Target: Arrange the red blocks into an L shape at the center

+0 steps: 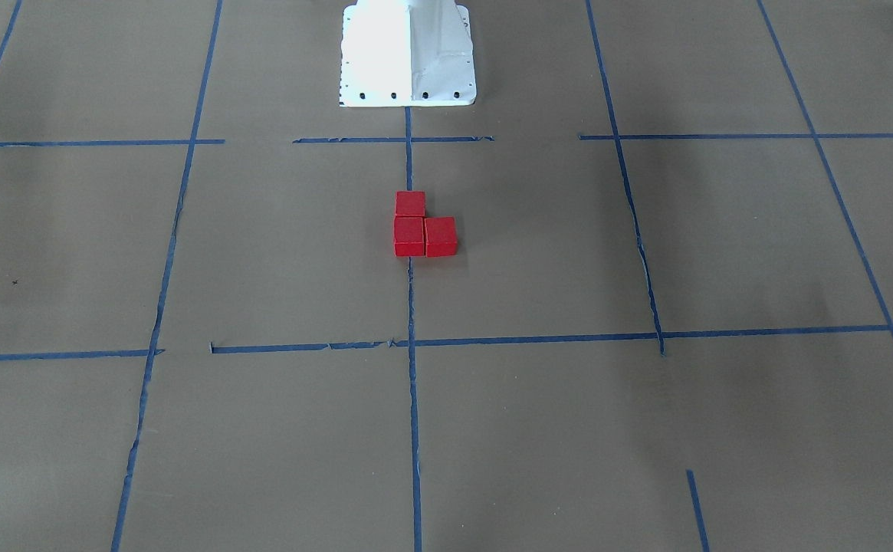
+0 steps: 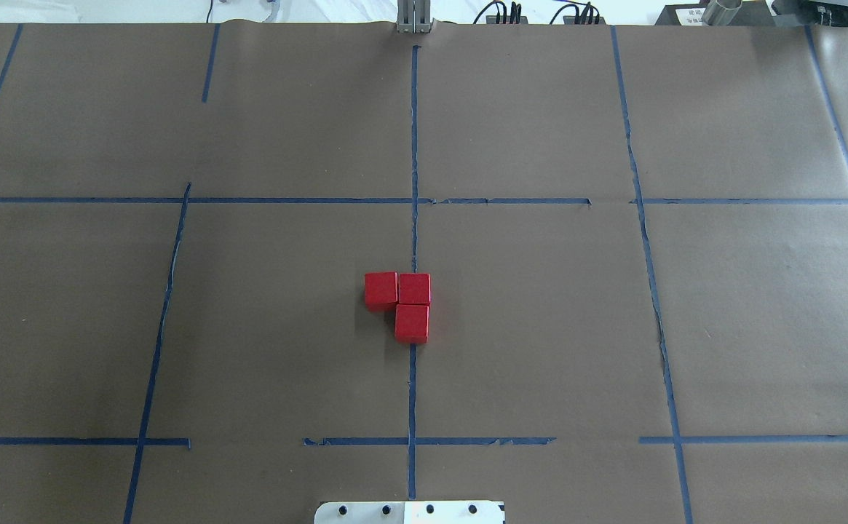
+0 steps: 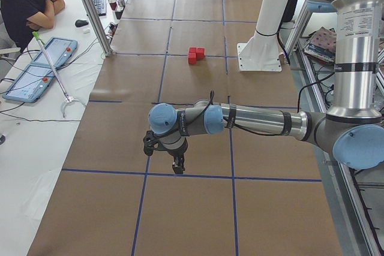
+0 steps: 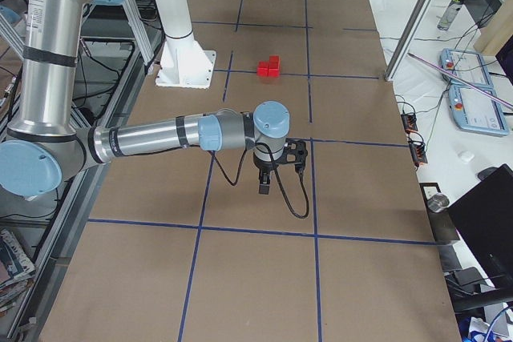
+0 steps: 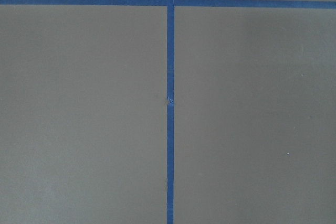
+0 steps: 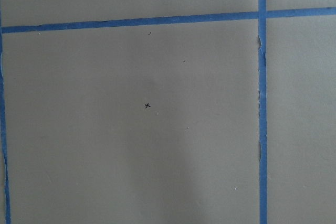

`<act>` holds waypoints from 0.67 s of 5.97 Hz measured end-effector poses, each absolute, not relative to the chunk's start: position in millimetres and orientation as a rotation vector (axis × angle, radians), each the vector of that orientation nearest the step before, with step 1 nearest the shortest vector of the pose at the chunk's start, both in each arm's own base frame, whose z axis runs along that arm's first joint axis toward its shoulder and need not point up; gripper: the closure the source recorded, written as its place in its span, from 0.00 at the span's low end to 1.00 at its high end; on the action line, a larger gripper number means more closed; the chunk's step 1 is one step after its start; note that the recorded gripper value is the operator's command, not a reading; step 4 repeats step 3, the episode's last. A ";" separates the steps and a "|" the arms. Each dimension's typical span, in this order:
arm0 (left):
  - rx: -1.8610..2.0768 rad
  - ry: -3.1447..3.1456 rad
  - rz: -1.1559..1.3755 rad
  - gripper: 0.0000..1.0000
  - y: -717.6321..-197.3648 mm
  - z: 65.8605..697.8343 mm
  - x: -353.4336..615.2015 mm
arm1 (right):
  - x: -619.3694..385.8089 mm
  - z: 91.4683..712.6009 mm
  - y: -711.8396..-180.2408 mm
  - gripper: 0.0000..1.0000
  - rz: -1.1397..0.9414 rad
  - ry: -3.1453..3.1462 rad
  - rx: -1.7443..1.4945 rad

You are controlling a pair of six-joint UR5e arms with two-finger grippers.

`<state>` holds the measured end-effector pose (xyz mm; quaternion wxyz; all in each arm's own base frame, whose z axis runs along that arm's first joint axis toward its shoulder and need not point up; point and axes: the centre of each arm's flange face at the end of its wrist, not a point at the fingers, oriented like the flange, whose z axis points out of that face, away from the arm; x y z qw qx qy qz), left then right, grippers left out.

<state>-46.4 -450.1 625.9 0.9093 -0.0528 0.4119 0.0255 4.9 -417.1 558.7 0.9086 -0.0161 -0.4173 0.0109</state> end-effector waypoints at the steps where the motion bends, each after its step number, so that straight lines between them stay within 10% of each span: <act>1: -0.106 0.850 0.053 0.00 -450.1 623.8 -46.4 | 4.9 558.6 -417.2 0.00 0.022 -0.861 -0.032; 4: -0.103 0.851 0.049 0.00 -449.3 622.8 -47.8 | 5.0 558.5 -417.4 0.00 0.022 -0.859 -0.031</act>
